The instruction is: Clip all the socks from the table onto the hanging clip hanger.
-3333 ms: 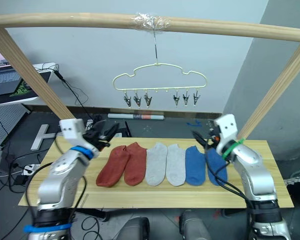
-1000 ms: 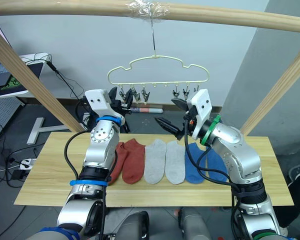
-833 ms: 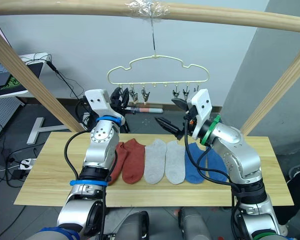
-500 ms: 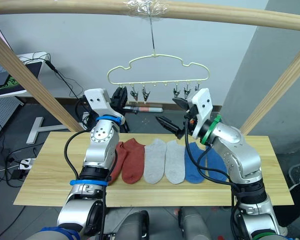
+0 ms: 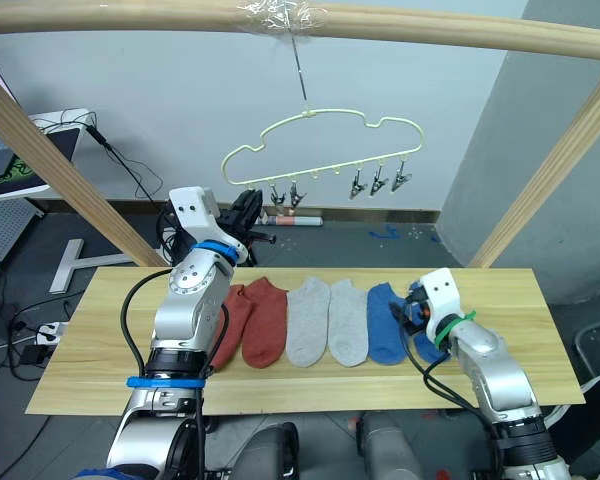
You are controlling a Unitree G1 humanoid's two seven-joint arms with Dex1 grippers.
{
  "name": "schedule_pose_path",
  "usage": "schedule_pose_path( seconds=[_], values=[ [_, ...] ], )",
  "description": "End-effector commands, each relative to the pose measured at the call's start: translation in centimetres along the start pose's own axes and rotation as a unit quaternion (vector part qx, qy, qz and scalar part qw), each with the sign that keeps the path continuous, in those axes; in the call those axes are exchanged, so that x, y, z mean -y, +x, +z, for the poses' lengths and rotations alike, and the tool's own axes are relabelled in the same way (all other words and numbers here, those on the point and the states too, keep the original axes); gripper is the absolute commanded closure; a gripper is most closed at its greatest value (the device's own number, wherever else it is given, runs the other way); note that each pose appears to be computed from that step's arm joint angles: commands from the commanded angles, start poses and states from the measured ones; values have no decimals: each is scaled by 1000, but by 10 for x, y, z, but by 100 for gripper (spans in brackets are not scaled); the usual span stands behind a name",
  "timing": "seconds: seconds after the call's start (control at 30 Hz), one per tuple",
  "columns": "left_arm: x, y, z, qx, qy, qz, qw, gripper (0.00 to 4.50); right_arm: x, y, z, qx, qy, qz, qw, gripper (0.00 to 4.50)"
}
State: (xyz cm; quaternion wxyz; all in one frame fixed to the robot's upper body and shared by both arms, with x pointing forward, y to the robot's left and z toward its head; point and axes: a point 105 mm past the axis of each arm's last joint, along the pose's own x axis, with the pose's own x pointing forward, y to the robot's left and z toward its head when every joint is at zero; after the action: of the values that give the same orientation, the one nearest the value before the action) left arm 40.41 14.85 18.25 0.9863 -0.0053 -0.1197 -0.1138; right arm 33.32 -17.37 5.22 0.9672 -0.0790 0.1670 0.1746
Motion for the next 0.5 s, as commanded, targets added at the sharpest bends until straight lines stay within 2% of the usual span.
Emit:
schedule_pose_path(
  seconds=[0.03, 0.27, 0.47, 0.5],
  values=[
    [-6, -4, 2, -1, 2, 8, 1000, 444, 27, 2, -8, -6, 28, -64, 998, 0],
    [-8, -6, 4, 0, 2, 13, 1000, 444, 42, 12, -24, -41, 55, -84, 994, 0],
    [-13, -10, 5, 2, 3, 24, 1000, 444, 35, 20, -43, -81, 83, -53, 992, 0],
    [-14, -10, 5, 2, 4, 24, 1000, 444, 36, 20, -47, -88, 78, -53, 992, 38]
  ],
)
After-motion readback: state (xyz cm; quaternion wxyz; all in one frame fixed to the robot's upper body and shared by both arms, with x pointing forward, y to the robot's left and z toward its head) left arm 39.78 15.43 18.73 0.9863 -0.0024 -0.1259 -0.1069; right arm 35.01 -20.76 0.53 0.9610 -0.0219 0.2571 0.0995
